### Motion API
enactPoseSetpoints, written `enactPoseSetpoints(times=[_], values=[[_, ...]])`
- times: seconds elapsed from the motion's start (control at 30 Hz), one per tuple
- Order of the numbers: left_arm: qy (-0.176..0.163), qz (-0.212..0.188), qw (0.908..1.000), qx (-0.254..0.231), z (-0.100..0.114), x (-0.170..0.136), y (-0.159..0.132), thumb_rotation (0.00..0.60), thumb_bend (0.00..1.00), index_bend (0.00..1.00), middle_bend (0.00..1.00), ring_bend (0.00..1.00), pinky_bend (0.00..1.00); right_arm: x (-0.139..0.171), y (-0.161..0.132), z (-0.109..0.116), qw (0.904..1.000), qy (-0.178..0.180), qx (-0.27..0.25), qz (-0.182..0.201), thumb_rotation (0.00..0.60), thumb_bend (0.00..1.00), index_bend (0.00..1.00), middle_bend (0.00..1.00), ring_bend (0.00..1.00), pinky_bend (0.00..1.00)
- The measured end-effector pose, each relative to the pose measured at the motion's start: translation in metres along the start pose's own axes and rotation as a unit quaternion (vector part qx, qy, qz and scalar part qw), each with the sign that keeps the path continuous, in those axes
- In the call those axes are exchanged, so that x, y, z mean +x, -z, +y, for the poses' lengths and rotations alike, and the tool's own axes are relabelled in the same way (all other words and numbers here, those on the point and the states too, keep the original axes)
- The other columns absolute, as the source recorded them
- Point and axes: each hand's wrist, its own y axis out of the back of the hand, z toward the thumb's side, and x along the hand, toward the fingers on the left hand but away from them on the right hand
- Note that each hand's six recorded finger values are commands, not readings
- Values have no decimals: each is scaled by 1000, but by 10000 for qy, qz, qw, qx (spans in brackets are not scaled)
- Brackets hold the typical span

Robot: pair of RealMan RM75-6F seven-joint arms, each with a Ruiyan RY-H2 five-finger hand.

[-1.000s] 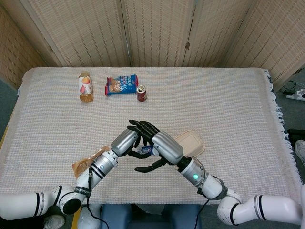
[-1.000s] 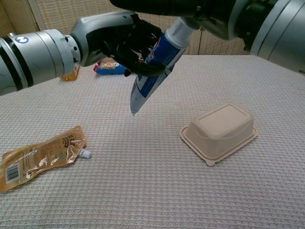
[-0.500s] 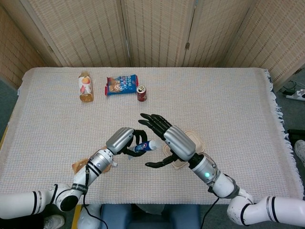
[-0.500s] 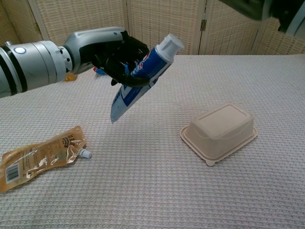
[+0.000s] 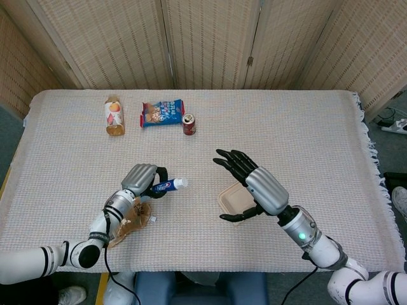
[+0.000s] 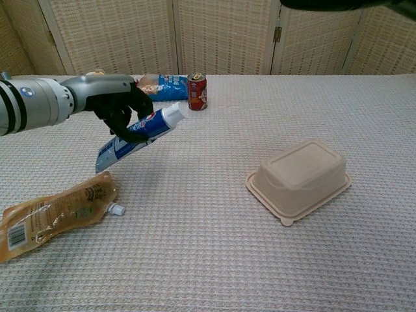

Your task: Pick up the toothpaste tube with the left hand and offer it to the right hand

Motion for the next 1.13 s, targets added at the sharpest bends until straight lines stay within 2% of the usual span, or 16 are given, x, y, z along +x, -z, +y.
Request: enactPoseSetpoints(times=[0.07,0.17,0.27,0.33,0.43,0.67,0.77,0.87,0.93,1.0,1.13], values=[[31,289,9992,279,-1,2,13,600,654,458,575,474,561,6,4,2,9999,-5,99,-59,264,203,0,0,0,0],[59,705,9961,535,-2,5,31,600,527,305,417,338,478,16,13,6,9995,-10,263,-187,263,204,0,0,0,0],[95,1062,9927,564,-3,5,45,600,462,134,213,151,313,26,21,9,9988,2,383,-315,263,203,0,0,0,0],[93,1256,9906,525,-2,4,53,600,452,93,163,105,259,34,28,12,9980,1,477,-421,263,203,0,0,0,0],[6,1359,9895,489,3,1,60,600,451,76,142,87,232,46,40,16,9959,-18,675,-610,263,203,0,0,0,0],[-450,1440,9878,395,28,-26,83,600,452,138,142,109,223,81,62,32,9864,-58,1230,-1089,280,206,0,0,0,0],[-735,1454,9856,455,41,-43,93,600,453,157,149,128,213,99,72,40,9791,-62,1528,-1341,361,207,0,0,0,0],[-1100,1471,9814,554,53,-64,103,600,453,180,168,143,202,119,81,46,9706,-8,1797,-1602,518,207,0,0,0,0],[-1369,1506,9770,636,60,-82,112,600,453,194,177,152,195,134,86,50,9644,35,1928,-1811,570,207,0,0,0,0],[-1586,1538,9728,701,65,-99,119,600,453,201,185,156,188,149,92,53,9587,61,1996,-2025,595,207,0,0,0,0],[-1965,1600,9642,788,67,-140,134,600,453,209,195,160,182,172,99,58,9507,168,2061,-2313,600,207,0,0,0,0]])
